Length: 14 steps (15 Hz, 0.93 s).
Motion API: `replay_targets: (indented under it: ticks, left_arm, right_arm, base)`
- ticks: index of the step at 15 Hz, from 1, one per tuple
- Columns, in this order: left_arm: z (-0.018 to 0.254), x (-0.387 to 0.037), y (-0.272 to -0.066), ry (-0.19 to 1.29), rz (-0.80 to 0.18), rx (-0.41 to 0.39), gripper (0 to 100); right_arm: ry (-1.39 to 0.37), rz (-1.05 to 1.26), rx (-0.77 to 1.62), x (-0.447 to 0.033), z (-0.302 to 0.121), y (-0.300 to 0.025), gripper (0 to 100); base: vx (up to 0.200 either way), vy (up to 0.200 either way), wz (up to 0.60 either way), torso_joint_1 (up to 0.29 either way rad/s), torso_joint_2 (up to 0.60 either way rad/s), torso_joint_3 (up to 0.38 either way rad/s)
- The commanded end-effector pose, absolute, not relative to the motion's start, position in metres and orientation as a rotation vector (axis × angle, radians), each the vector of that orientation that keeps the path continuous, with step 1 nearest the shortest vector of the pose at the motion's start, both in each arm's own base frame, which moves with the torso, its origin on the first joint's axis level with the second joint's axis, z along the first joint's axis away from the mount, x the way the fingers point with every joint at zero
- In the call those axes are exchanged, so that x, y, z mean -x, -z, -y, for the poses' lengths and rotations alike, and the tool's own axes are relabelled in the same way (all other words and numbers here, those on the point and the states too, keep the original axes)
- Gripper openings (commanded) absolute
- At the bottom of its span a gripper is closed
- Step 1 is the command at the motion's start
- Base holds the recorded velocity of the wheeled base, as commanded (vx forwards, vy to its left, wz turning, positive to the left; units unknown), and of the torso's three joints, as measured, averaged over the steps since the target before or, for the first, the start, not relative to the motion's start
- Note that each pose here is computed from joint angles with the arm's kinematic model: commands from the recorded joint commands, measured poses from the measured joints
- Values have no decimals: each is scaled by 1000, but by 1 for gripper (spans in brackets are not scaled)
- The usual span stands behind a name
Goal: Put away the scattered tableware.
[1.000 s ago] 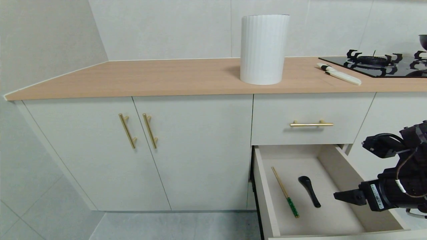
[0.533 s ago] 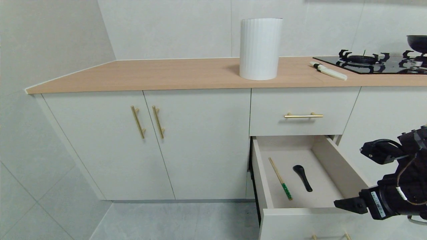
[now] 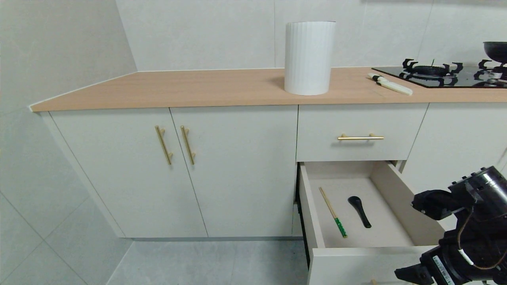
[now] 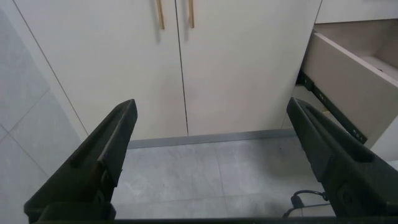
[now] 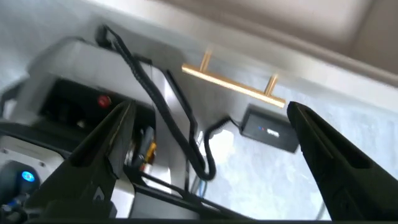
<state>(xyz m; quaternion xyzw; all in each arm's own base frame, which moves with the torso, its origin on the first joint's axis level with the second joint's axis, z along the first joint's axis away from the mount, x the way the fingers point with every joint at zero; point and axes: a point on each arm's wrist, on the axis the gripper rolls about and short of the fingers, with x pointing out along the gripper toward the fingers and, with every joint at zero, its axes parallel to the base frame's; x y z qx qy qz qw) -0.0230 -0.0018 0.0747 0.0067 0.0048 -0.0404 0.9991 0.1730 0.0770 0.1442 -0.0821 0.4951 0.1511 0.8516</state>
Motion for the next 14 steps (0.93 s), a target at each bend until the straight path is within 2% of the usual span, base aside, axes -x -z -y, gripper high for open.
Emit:
replay_targets:
  ticks: [1,8,14]
  left_arm:
    - [2,23,-75,81,-10,-13,100]
    - [2,23,-75,81,-10,-13,100]
    - [2,23,-75,81,-10,-13,100]
  right_arm:
    - [-320,-1075,192,-176,-81,-137,100]
    - [-271,-1206,199,-198,-84,-109,100]
    - [-110,-1210,154,-233,-87,-81,100]
  base:
    - [0,0,0,0,0,0]
    - [0,0,0,0,0,0]
    - [0,0,0,0,0,0]
